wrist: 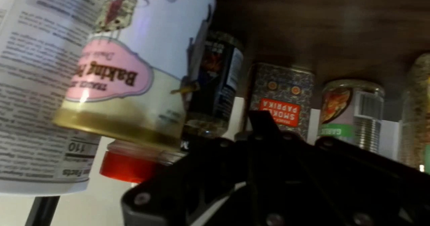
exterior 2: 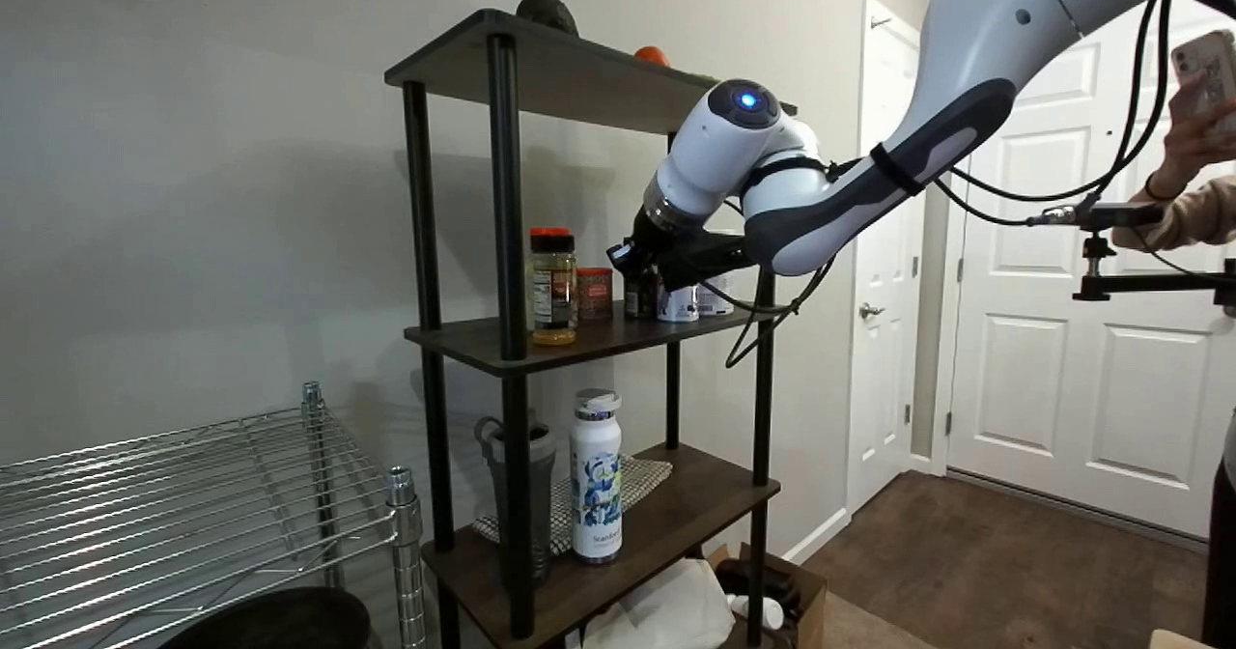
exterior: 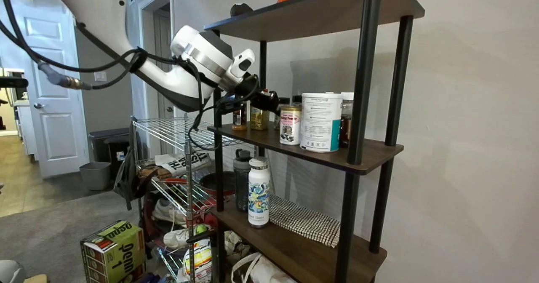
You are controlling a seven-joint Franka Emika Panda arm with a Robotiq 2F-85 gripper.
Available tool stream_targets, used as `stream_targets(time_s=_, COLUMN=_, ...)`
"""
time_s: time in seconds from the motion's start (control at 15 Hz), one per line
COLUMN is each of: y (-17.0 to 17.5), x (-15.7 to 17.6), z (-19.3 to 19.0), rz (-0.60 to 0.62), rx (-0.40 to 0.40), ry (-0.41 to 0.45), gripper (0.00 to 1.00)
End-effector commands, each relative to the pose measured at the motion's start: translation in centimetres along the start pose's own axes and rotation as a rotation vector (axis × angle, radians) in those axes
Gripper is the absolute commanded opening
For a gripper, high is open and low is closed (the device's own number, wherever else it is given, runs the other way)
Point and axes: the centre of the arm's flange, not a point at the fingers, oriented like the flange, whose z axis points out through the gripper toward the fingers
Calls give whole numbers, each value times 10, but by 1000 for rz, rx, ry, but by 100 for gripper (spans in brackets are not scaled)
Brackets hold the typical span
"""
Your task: Push the bottles aside, then move the small container to the top shelf
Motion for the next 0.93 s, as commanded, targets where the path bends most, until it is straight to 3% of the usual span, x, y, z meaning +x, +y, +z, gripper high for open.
stream_targets(time_s=0.0, y=-28, x=-6, z=-5, rz=21, rx=43, ry=-7, gripper=0)
stream_targets(time_s=0.2, y=-45, x=-5, z=-10, rz=21, rx=74, ry=-5, gripper=0)
stream_targets(time_s=0.27, y=-48, x=-5, z=-11, rz=24, rx=77, ry=-6, gripper=26)
stream_targets(time_s=0.4, y=-49, x=-5, z=-11, rz=34, rx=79, ry=-10, gripper=32)
stream_targets(time_s=0.87, y=-50, x=6, z=-11, rz=71, rx=72, ry=-2, gripper=77)
